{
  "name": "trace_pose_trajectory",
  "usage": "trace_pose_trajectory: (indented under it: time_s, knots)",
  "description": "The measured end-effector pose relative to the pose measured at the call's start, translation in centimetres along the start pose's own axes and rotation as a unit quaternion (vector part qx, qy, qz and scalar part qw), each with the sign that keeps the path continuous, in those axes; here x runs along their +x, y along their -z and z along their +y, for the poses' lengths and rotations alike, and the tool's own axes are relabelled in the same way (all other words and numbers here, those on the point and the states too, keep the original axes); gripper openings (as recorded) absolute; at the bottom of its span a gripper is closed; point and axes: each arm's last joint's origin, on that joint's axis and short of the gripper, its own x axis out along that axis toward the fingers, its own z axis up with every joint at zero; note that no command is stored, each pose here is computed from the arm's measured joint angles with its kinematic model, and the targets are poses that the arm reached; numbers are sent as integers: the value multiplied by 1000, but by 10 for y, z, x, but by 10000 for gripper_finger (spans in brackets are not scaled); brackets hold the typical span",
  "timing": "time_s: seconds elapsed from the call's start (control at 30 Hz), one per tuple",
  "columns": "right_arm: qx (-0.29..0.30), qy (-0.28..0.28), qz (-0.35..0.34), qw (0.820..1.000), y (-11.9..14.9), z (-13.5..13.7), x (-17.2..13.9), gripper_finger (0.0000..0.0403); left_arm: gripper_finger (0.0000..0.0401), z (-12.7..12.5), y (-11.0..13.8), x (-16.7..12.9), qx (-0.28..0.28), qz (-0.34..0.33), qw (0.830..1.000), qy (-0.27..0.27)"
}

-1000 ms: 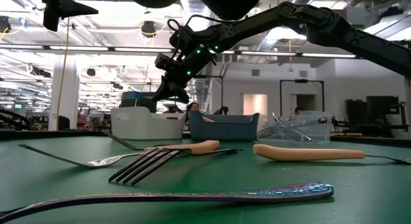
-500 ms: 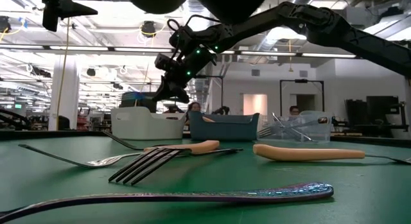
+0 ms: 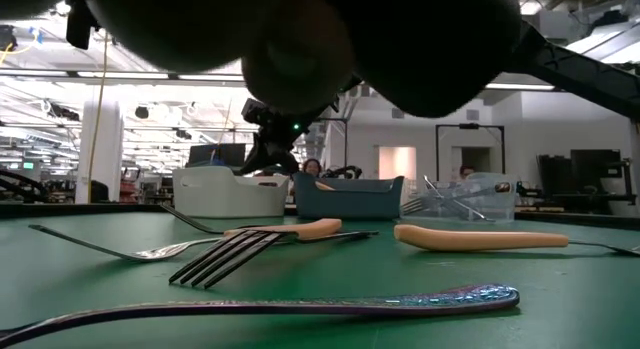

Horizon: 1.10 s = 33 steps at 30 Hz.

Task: Sort silverware by color (type)
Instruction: Put the blue fork into the white bin, then put the yellow fork into the blue bin

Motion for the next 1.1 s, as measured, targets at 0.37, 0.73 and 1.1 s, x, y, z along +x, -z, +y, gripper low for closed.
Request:
trace_pose_trajectory:
  time_s: [0.37, 0.73, 1.1]
  knots:
    - [-7, 68, -20, 997, -7, -11, -1, 47, 164, 0, 0, 0, 1, 0, 1000, -1]
    - [17, 69, -22, 997, -7, -11, -1, 75, 164, 0, 0, 0, 1, -1, 1000, -2]
    - [30, 129, 7, 991, -19, -24, -21, 80, 164, 0, 0, 0, 1, -1, 1000, -1]
